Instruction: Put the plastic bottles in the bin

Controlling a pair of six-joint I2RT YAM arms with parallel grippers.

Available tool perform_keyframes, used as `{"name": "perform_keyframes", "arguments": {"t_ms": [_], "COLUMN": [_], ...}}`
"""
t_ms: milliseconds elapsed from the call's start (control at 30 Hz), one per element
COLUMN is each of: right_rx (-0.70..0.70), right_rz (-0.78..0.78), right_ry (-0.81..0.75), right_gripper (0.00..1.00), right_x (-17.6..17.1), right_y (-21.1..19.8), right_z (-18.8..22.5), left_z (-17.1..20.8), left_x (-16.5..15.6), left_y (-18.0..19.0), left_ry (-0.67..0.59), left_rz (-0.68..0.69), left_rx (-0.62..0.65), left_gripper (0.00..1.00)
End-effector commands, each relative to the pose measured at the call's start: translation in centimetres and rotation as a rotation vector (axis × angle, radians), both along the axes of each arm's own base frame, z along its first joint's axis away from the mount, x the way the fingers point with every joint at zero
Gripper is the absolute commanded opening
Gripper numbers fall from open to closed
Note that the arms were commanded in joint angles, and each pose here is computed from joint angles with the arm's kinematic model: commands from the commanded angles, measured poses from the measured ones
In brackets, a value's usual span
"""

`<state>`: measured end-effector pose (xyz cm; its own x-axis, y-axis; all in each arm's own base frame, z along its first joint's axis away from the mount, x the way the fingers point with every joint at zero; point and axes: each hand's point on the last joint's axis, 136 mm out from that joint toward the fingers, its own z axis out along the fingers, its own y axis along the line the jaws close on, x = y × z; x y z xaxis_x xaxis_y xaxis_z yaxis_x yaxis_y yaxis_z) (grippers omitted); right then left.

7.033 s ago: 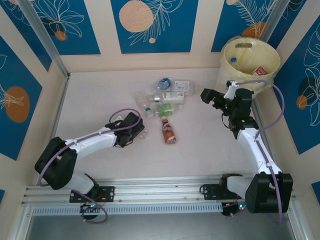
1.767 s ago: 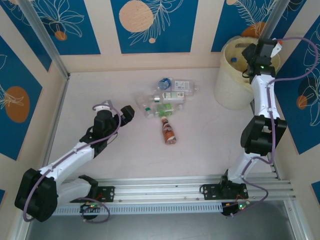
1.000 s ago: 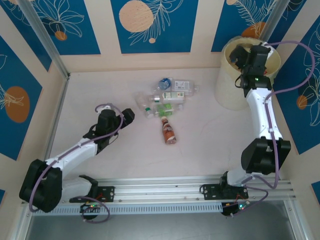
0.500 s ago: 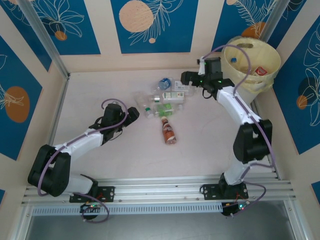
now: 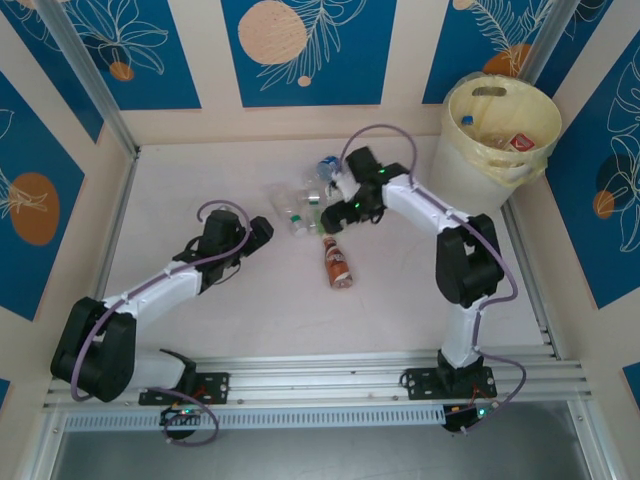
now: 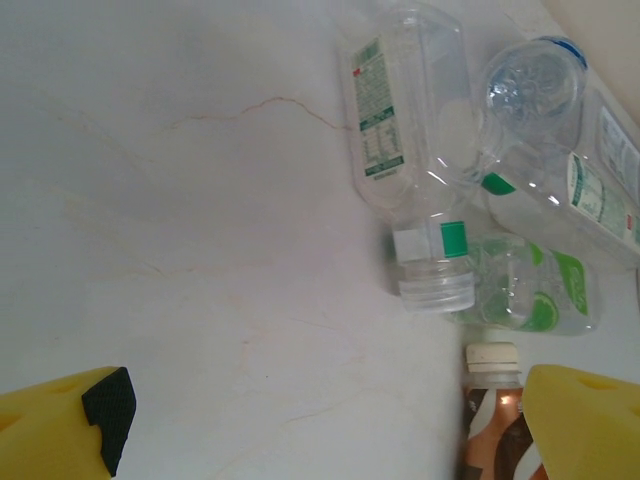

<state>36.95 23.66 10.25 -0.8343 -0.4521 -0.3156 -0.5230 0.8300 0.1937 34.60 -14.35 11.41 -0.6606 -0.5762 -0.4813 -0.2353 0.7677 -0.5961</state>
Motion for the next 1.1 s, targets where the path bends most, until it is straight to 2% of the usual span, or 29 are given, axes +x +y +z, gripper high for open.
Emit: {"name": "perform_keyframes", "arguments": {"t_ms": [0, 133, 267, 400, 567, 667, 900, 1067], "right_rx": [-0.142, -0.197, -0.348, -0.306, -0.324, -0.326, -0.234, -0.207], "right_rz": [-0.087, -0.137, -0.188, -0.187, -0.133, -0.104, -0.051, -0.104], "right_ry": [0.219, 0.296, 0.263, 0.26, 0.197, 0.159, 0.109, 0.017], "right_gripper": [1.0, 1.0, 0.99, 0.73, 0.5, 0.4, 0.37, 0.34], "right_x": [-6.3, -9.3, -9.5, -9.8, -9.7, -9.6, -9.6, -8.3], "right_y": [-0.9, 0.7, -0.5, 0.6, 0.3, -0.1, 0.1, -1.0], "right_z": [-3.0, -5.6, -7.8, -8.5, -8.1, -7.5, -5.0, -3.1], "left_z": [-0.4, -0.7, -1.0, -1.2, -1.5, -1.5, -1.7, -2.0], "left_x": [-0.1, 0.2, 0.1, -0.1, -0.2, 0.0, 0.2, 0.2], "left_y": [1.2, 1.0, 1.0, 1.1, 1.4, 1.4, 1.3, 1.1], "left_ry": [0.012, 0.03, 0.051, 0.059, 0.063, 0.066, 0.074, 0.083], "left_rz": [0.035, 0.033, 0.031, 0.041, 0.056, 0.058, 0.056, 0.053], "left_rx": [0.02, 0.016, 0.017, 0.012, 0.016, 0.012, 0.007, -0.001], "left_gripper": [1.0, 1.0, 1.0, 1.0, 1.0, 1.0, 1.0, 1.0]}}
